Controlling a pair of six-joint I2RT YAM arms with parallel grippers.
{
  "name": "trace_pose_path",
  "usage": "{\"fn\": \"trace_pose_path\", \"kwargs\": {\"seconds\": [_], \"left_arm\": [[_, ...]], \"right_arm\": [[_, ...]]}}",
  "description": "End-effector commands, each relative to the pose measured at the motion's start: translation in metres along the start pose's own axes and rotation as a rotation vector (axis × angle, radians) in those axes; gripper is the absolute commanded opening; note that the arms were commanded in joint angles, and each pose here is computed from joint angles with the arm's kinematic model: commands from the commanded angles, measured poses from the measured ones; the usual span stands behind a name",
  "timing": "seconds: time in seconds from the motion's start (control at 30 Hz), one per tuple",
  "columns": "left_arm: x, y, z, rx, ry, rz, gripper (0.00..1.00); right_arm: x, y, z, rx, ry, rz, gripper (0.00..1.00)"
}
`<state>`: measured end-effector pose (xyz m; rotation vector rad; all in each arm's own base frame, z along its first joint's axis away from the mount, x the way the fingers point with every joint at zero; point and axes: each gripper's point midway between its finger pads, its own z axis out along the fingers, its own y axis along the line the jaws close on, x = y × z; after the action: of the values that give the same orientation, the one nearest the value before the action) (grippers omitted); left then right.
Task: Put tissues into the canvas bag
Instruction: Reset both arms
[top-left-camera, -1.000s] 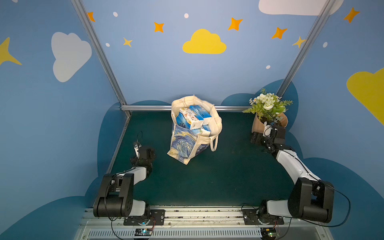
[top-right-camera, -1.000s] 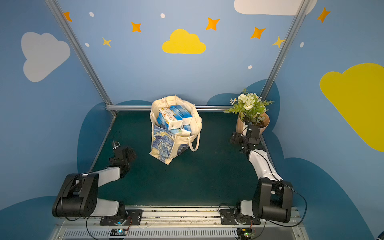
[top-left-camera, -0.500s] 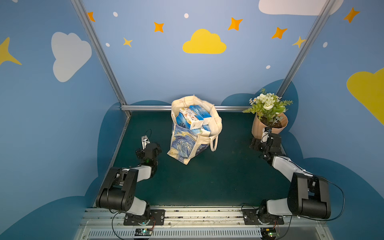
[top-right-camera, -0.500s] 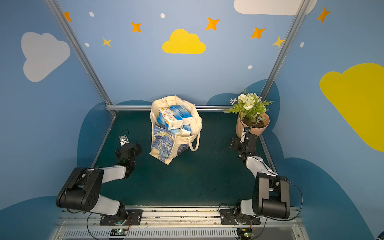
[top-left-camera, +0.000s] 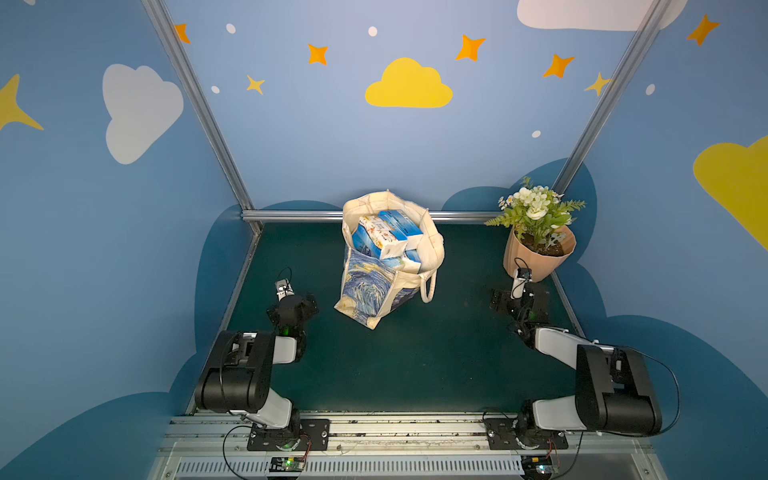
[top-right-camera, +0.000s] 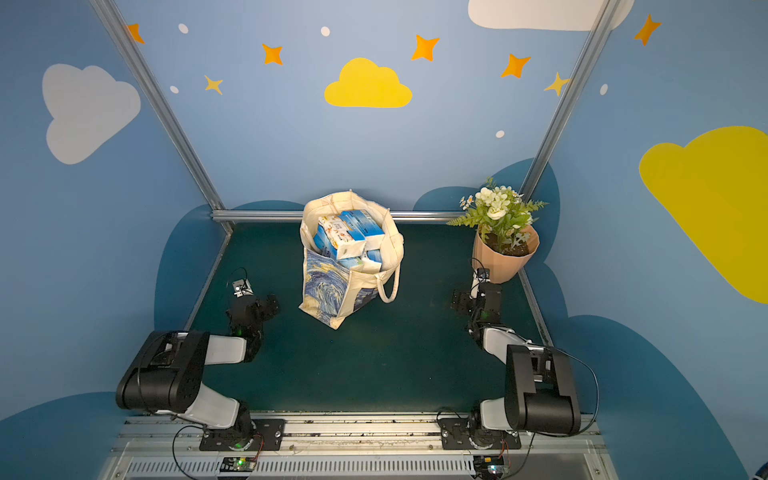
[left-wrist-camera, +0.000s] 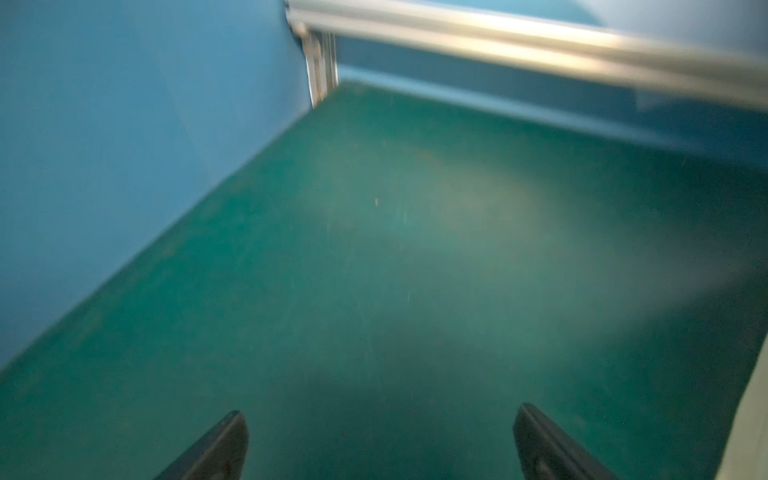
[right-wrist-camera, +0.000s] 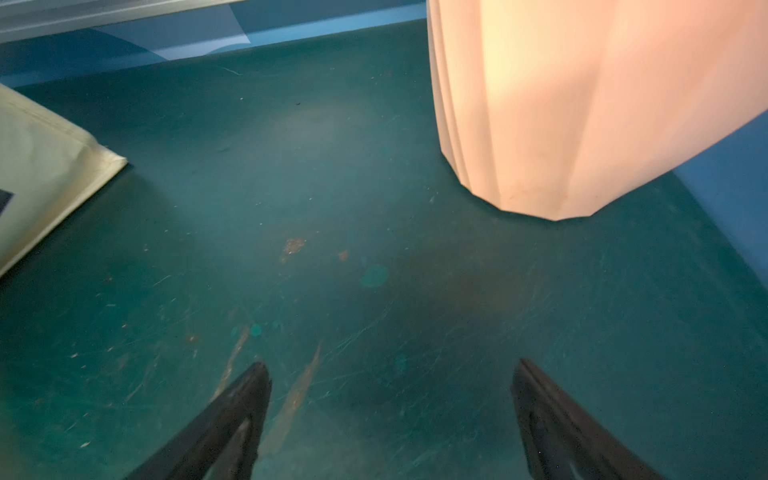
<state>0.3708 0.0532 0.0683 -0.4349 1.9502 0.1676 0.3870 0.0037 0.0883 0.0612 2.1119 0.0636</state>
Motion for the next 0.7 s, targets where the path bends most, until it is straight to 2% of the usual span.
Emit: {"fn": "trace_pose_path", "kwargs": {"seconds": [0.0,0.07,0.13,0.2,0.3,0.67], "left_arm": [[-0.019,-0.015,0.000,0.061,-0.079,-0.003,1.00],[-0.016,-0.019,0.000,0.053,-0.017,0.025,1.00],[-0.019,-0.019,0.002,0.040,-0.051,0.026,1.00],[-0.017,-0.017,0.001,0.020,-0.025,0.029,1.00],[-0.018,-0.018,0.002,0.021,-0.029,0.028,1.00],[-0.017,-0.016,0.005,0.031,-0.012,0.010,1.00]], "right_arm": [[-0.017,0.004,0.003,0.008,-0.075,-0.045,0.91],[-0.010,0.007,0.002,0.005,-0.112,-0.062,0.91],[-0.005,0.008,0.001,0.003,-0.165,-0.070,0.91],[-0.006,0.005,0.003,0.022,-0.203,-0.062,0.91],[-0.003,0.005,0.004,0.026,-0.143,-0.063,0.93],[-0.003,0.006,0.005,0.037,-0.150,-0.075,0.93]]}}
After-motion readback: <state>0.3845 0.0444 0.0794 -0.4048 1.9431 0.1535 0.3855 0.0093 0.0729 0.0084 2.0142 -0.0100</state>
